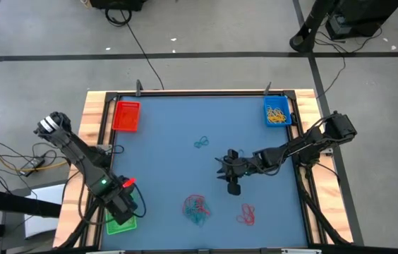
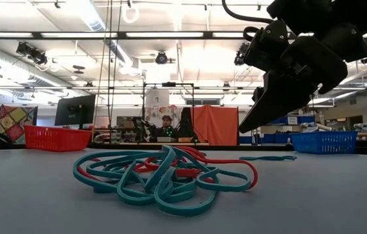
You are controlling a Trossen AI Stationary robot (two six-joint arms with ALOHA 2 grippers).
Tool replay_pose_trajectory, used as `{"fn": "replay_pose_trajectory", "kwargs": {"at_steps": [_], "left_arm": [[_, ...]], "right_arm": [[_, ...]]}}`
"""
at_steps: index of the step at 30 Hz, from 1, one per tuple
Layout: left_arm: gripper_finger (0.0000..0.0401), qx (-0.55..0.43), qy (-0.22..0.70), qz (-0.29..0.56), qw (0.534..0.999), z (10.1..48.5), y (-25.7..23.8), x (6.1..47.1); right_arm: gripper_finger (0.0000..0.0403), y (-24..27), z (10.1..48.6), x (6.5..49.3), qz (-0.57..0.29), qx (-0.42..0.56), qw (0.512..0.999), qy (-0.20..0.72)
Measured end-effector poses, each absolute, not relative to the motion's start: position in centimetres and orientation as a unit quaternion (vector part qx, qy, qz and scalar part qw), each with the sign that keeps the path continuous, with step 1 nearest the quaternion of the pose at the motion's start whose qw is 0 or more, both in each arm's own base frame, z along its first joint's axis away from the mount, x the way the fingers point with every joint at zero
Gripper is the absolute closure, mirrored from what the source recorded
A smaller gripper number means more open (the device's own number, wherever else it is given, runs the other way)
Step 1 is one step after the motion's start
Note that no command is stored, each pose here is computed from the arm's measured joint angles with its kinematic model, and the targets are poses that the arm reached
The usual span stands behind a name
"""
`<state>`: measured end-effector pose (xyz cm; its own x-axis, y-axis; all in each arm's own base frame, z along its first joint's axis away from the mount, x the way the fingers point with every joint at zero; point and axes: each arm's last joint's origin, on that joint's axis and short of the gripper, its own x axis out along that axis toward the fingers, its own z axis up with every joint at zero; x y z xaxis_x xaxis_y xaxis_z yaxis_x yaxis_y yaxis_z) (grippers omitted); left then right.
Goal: Sort rubber bands into baskets
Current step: Put the red rubber band into the green basket
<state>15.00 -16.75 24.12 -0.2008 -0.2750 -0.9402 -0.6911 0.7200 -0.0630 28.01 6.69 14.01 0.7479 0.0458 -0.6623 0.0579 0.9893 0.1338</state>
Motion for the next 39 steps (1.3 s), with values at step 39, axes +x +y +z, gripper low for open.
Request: {"fn": "replay_pose_trajectory", "kwargs": {"at_steps": [39], "left_arm": [[0.027,-0.102,0.42,0.165,0.886,22.8,-14.6,24.4]], "right_arm": [[0.0274,12.1,13.7,23.7,0.184,0.043,0.777,0.6]]}}
